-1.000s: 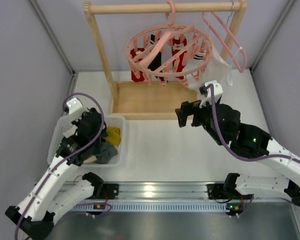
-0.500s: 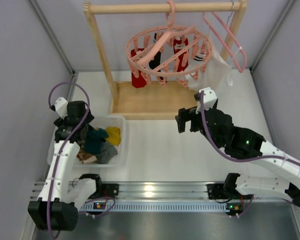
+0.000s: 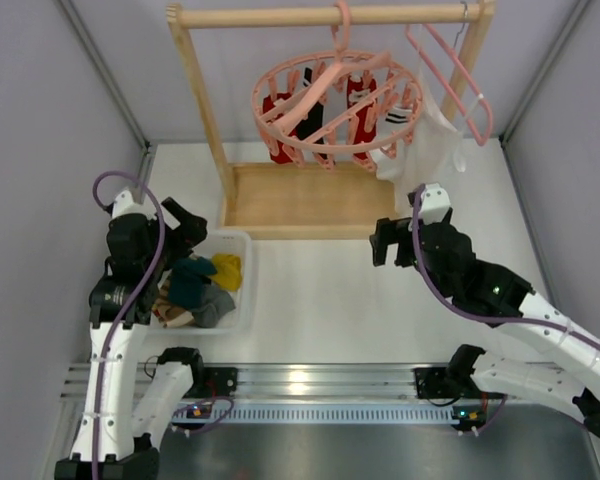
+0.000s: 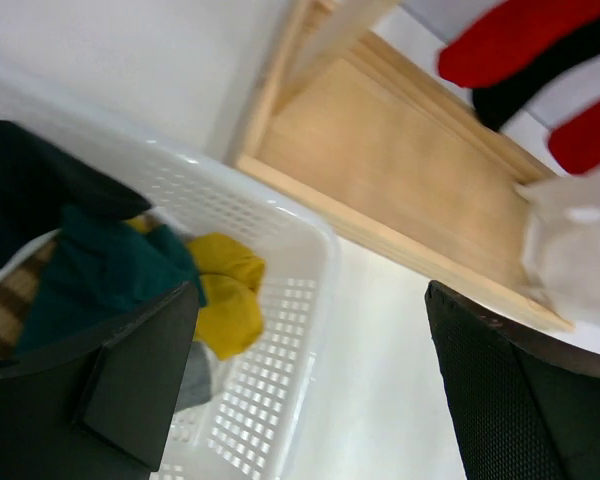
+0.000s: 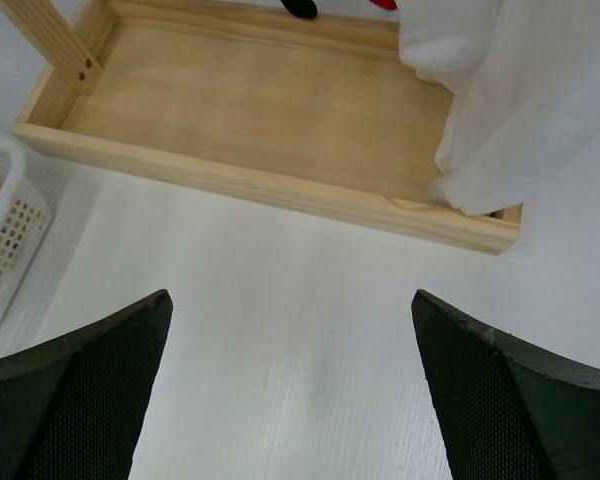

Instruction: Remove the socks clipped to the hanger

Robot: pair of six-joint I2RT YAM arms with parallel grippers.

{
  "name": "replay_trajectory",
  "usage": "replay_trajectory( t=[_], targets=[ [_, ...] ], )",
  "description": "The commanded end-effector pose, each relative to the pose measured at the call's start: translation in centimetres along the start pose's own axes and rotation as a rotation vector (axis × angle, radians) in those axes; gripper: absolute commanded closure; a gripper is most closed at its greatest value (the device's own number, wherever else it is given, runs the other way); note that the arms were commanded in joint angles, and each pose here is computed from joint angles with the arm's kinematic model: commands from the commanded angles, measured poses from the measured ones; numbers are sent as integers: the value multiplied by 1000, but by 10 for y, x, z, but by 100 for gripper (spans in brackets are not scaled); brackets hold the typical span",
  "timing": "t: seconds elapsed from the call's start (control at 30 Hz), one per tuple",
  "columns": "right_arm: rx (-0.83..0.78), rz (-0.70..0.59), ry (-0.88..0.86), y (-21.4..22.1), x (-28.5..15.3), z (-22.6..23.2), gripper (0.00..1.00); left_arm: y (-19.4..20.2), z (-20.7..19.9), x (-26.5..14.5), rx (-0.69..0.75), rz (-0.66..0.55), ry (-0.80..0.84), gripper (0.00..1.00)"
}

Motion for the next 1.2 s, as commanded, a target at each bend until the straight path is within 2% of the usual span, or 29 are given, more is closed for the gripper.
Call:
replay_trajectory(
  t=[0.0, 0.1, 0.2, 0.3, 0.43, 0.67, 0.8, 0.9, 1.0, 1.17],
  targets=[
    [69, -17, -36, 5, 7, 1, 1, -3, -53, -25, 41, 68, 289, 2],
    [92, 5, -63, 22, 19, 1, 1, -1, -74, -30, 72, 75, 403, 2],
    [105, -22, -168, 29, 22, 15, 1, 21, -83, -24, 93, 136, 476, 2],
    [104, -39, -241, 33, 17, 23, 1, 36, -97, -25, 131, 145, 557, 2],
    [102, -56, -280, 32, 5, 23, 1, 54, -129, -47, 238, 148, 695, 2],
    [111, -93, -357, 26, -19, 23, 1, 24, -155, -61, 317, 33, 730, 2],
    [120, -112, -368, 22, -29, 20, 0, -18, -178, -72, 300, -95, 709, 2],
    [123, -131, -391, 16, -37, 20, 1, -25, -206, -57, 349, -84, 718, 2],
    [125, -145, -409, 13, -43, 20, 1, -39, -230, -59, 361, -104, 754, 2],
    [122, -128, -428, 18, -45, 23, 0, -36, -267, -43, 418, -31, 855, 3]
  ],
)
Point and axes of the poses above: each gripper's point midway between its finger pads, its own x axis out along the fingers, its own z axis along the line the jaws close on, y = z × x, the point moved 3 cm from there along -x, back along the fingers, and after that the axes turned 7 degrees about -x, right-handed, at the moved point
